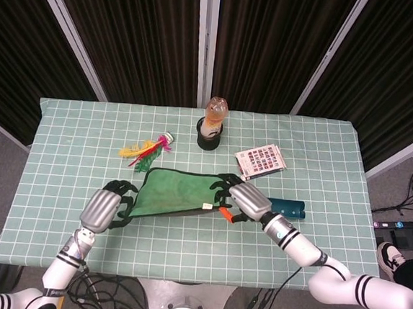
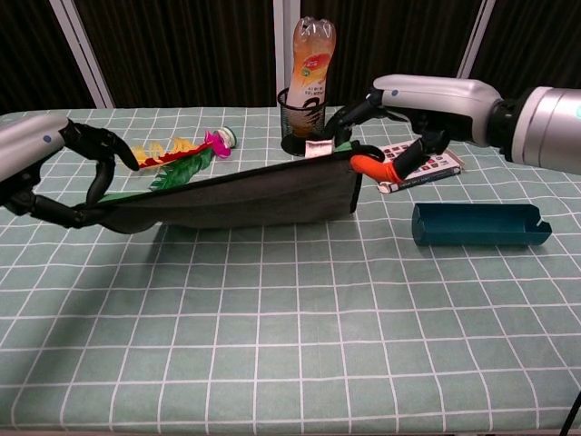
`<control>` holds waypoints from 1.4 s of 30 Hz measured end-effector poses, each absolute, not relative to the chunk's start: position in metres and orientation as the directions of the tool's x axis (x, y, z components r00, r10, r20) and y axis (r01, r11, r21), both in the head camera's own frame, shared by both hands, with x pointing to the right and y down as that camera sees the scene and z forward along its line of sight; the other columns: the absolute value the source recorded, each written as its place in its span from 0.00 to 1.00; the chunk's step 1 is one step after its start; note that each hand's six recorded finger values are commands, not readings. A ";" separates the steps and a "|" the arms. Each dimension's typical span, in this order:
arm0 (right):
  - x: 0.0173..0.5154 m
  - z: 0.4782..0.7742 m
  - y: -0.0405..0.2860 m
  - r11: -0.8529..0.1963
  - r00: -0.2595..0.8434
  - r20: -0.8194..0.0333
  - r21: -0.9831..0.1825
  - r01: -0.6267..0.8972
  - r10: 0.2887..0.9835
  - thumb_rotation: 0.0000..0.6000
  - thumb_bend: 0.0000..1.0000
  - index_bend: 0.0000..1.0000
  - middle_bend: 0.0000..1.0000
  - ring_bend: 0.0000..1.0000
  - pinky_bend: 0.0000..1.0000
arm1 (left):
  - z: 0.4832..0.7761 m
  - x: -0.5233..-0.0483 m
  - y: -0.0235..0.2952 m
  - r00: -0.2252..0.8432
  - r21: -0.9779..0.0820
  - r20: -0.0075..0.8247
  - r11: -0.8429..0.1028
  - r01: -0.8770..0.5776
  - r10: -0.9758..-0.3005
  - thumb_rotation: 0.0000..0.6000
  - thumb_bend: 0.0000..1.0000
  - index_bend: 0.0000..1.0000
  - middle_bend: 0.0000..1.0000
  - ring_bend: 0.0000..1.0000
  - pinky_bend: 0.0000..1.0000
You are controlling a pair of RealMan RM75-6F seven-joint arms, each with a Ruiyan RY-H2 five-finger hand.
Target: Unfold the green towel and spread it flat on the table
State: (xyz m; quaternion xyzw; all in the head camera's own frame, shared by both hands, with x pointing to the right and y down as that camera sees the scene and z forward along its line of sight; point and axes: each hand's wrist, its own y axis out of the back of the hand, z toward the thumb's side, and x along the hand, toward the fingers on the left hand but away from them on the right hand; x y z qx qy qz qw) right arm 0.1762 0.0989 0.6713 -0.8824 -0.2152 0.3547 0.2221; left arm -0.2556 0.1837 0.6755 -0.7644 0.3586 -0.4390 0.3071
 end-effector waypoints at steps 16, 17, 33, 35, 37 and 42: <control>0.186 0.688 0.133 -0.829 0.662 -0.575 -0.544 0.131 0.481 0.90 0.14 0.41 0.13 0.00 0.00 | 0.686 -0.252 0.212 0.384 -0.758 0.529 -0.624 -0.187 -0.757 1.00 0.21 0.51 0.38 0.24 0.23; 0.186 0.689 0.135 -0.827 0.662 -0.577 -0.549 0.120 0.479 0.84 0.07 0.35 0.10 0.00 0.00 | 0.687 -0.251 0.213 0.386 -0.757 0.534 -0.629 -0.178 -0.752 1.00 0.18 0.44 0.36 0.24 0.23; 0.203 0.688 0.158 -0.791 0.629 -0.595 -0.609 0.054 0.501 0.65 0.00 0.13 0.00 0.00 0.00 | 0.677 -0.245 0.206 0.389 -0.742 0.546 -0.644 -0.185 -0.742 1.00 0.04 0.28 0.26 0.22 0.23; 0.210 0.682 0.152 -0.764 0.614 -0.575 -0.641 0.072 0.541 0.89 0.00 0.13 0.01 0.00 0.00 | 0.672 -0.253 0.197 0.360 -0.764 0.522 -0.612 -0.204 -0.773 1.00 0.04 0.28 0.26 0.22 0.23; 0.219 0.675 0.144 -0.724 0.588 -0.549 -0.683 0.094 0.594 0.99 0.01 0.13 0.02 0.00 0.00 | 0.665 -0.265 0.183 0.314 -0.793 0.492 -0.567 -0.224 -0.812 1.00 0.05 0.28 0.26 0.22 0.23; 0.255 0.654 0.128 -0.608 0.480 -0.487 -0.783 0.129 0.729 1.00 0.06 0.15 0.05 0.00 0.00 | 0.651 -0.313 0.155 0.159 -0.860 0.423 -0.451 -0.239 -0.892 1.00 0.08 0.28 0.26 0.22 0.23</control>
